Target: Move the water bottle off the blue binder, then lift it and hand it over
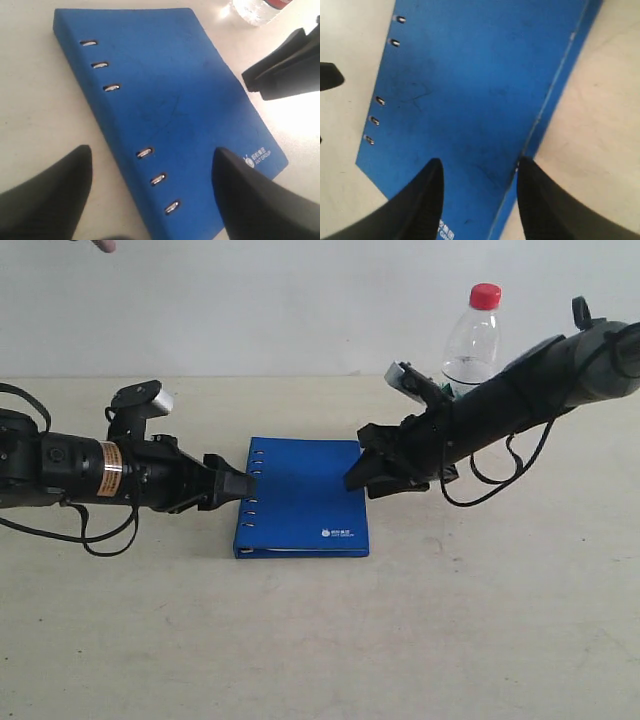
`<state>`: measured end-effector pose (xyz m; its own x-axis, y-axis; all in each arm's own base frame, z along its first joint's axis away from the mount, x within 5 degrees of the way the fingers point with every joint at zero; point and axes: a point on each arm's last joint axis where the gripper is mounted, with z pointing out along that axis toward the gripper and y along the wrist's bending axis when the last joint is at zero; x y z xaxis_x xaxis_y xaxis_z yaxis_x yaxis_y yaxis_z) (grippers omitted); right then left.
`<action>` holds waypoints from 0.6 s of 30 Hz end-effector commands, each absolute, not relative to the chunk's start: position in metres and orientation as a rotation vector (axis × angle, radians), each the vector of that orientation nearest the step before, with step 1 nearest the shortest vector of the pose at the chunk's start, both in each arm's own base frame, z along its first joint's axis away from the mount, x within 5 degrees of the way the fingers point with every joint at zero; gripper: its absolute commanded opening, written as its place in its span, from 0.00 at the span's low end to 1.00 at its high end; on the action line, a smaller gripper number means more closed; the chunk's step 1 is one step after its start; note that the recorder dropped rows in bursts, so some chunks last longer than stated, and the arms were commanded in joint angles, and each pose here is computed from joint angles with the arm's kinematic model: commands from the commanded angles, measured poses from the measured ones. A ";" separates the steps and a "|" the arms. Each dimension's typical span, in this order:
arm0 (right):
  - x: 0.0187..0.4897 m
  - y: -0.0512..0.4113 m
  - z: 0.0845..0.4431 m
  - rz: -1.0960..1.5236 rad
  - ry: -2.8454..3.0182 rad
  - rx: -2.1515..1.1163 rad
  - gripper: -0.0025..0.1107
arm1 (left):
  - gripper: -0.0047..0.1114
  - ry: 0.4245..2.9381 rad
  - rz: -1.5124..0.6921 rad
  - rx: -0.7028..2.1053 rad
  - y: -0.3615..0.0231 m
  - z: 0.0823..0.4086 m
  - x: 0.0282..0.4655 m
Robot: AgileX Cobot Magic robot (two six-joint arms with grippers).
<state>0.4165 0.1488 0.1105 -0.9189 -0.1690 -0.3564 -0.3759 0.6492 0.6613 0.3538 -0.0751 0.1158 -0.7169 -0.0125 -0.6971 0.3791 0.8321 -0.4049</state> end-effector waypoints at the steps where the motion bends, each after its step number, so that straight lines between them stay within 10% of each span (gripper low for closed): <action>1: 0.422 0.146 0.097 1.198 2.602 -0.424 0.37 | 0.58 2.283 -0.678 0.293 -0.074 0.114 0.355; 18: 0.414 0.162 0.118 1.604 2.266 -0.592 0.37 | 0.58 2.273 -0.688 0.297 -0.075 0.115 0.356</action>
<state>0.4130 0.1615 0.1137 -0.8794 -0.1563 -0.4498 -0.4761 0.2958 0.8281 0.3542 -0.0751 0.1153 -0.7118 0.0012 -0.7024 0.3902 0.8322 -0.3940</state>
